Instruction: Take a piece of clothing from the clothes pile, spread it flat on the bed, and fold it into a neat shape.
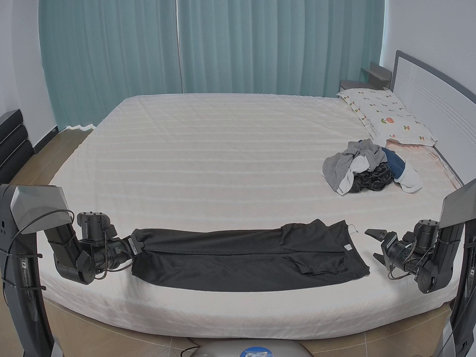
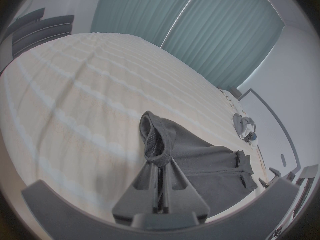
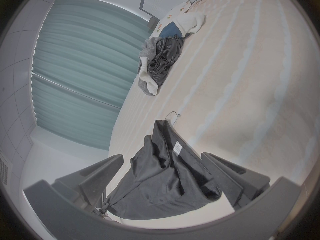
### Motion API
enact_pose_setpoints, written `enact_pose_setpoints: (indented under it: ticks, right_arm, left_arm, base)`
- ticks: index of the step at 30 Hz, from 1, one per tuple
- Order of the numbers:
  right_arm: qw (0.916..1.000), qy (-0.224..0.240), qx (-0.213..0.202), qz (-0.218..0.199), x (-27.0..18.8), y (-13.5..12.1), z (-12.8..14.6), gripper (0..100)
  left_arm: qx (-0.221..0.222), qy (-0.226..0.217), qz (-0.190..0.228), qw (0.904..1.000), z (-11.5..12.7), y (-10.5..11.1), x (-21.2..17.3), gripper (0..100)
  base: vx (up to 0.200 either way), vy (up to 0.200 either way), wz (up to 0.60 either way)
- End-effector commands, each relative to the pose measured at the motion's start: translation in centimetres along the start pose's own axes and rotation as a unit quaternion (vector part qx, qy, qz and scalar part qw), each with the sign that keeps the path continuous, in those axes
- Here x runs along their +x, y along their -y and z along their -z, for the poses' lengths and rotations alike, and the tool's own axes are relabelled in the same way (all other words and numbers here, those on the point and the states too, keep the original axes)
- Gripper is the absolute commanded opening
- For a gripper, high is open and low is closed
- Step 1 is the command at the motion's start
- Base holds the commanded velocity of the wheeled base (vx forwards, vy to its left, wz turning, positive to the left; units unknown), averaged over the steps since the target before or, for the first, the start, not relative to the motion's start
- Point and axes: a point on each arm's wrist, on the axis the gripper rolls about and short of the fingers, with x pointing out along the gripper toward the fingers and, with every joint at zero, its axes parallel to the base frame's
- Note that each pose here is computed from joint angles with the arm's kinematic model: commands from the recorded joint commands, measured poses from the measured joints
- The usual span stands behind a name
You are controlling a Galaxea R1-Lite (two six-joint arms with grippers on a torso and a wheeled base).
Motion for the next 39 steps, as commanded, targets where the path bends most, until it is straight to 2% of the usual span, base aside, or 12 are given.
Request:
enact_pose_setpoints:
  ticks: [1, 7, 20, 24, 28, 35, 36, 39]
  right_arm:
    - [1.0, 0.0, -0.002, -0.001, 0.1, 0.0, 0.1, 100]
    - [1.0, 0.0, -0.002, 0.0, 0.2, 0.0, 0.2, 100]
    - [1.0, -0.001, -0.002, 0.002, 0.3, 0.1, 0.3, 100]
    - [1.0, -0.001, -0.003, 0.002, 0.3, 0.1, 0.3, 100]
    - [1.0, -0.003, -0.004, 0.001, 0.3, 0.0, 0.5, 100]
    - [1.0, -0.003, -0.004, 0.001, 0.3, 0.0, 0.5, 100]
    - [1.0, -0.003, -0.004, 0.0, 0.3, 0.0, 0.4, 100]
    - [1.0, -0.003, -0.004, 0.0, 0.3, 0.0, 0.4, 100]
  left_arm:
    - [0.0, 0.006, 0.01, 0.9999, -0.2, 0.8, 0.4, 0]
    - [-0.014, 0.0, 0.024, 0.9996, 0.3, 2.2, 0.9, 0]
    - [-0.014, 0.011, 0.028, 0.9995, 0.3, 4.0, 0.6, 0]
    - [-0.037, 0.019, 0.042, 0.9983, 0.0, 5.7, 0.1, 0]
    - [-0.039, 0.021, 0.052, 0.9977, 0.0, 6.7, -0.3, 0]
    - [-0.041, 0.025, 0.044, 0.9979, 0.6, 7.7, -0.2, 0]
    - [-0.06, 0.023, 0.051, 0.9966, 0.8, 8.3, -0.2, 0]
    - [-0.067, 0.021, 0.055, 0.996, 0.9, 8.6, -0.1, 0]
  base:
    - [0.0, 0.0, 0.0]
    - [0.0, 0.0, 0.0]
    - [0.0, -0.2, 0.0]
    - [0.0, -0.2, 0.0]
    - [0.0, -0.2, 0.0]
    - [0.0, -0.2, 0.0]
    - [0.0, -0.2, 0.0]
    - [0.0, -0.2, 0.0]
